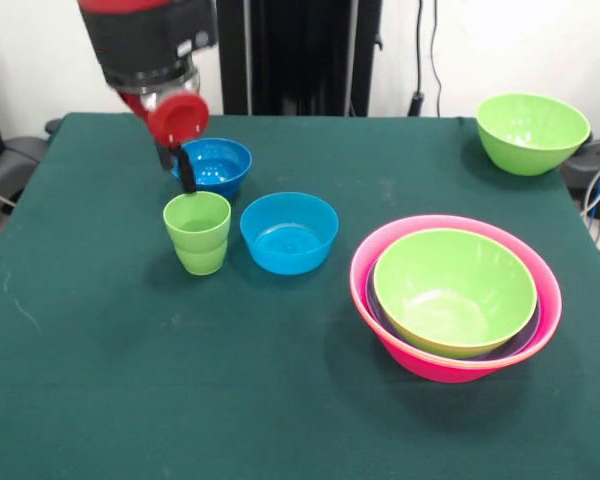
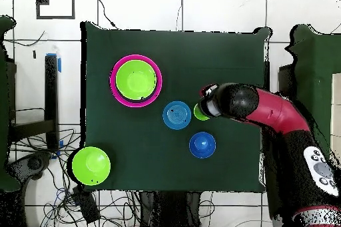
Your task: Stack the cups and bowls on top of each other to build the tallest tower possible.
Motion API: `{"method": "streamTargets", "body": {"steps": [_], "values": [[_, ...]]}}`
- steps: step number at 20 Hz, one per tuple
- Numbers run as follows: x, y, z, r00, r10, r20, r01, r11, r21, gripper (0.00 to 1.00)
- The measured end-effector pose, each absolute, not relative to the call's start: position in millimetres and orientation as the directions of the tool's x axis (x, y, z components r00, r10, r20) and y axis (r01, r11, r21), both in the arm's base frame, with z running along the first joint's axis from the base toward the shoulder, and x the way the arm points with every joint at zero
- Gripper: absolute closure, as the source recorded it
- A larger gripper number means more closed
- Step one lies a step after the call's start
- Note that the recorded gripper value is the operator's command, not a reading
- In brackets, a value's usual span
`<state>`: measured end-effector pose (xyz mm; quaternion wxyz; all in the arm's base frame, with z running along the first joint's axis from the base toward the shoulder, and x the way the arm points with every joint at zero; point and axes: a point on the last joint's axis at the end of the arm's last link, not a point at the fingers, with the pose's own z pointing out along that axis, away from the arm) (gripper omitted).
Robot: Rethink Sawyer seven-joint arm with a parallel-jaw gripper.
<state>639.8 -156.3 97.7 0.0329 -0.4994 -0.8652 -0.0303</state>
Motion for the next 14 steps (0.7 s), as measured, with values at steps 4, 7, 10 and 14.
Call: {"method": "streamTargets", "body": {"steps": [4, 7, 10, 14], "values": [[643, -154, 126, -0.504, 0.86, 0.084, 0.863, 0.505, 0.007, 0.0], [645, -148, 135, -0.503, 0.86, 0.082, 0.864, 0.503, 0.021, 0.0], [646, -143, 135, -0.502, 0.861, 0.086, 0.865, 0.501, 0.029, 0.0], [648, -124, 123, -0.499, 0.861, 0.104, 0.867, 0.493, 0.073, 0.0]]}}
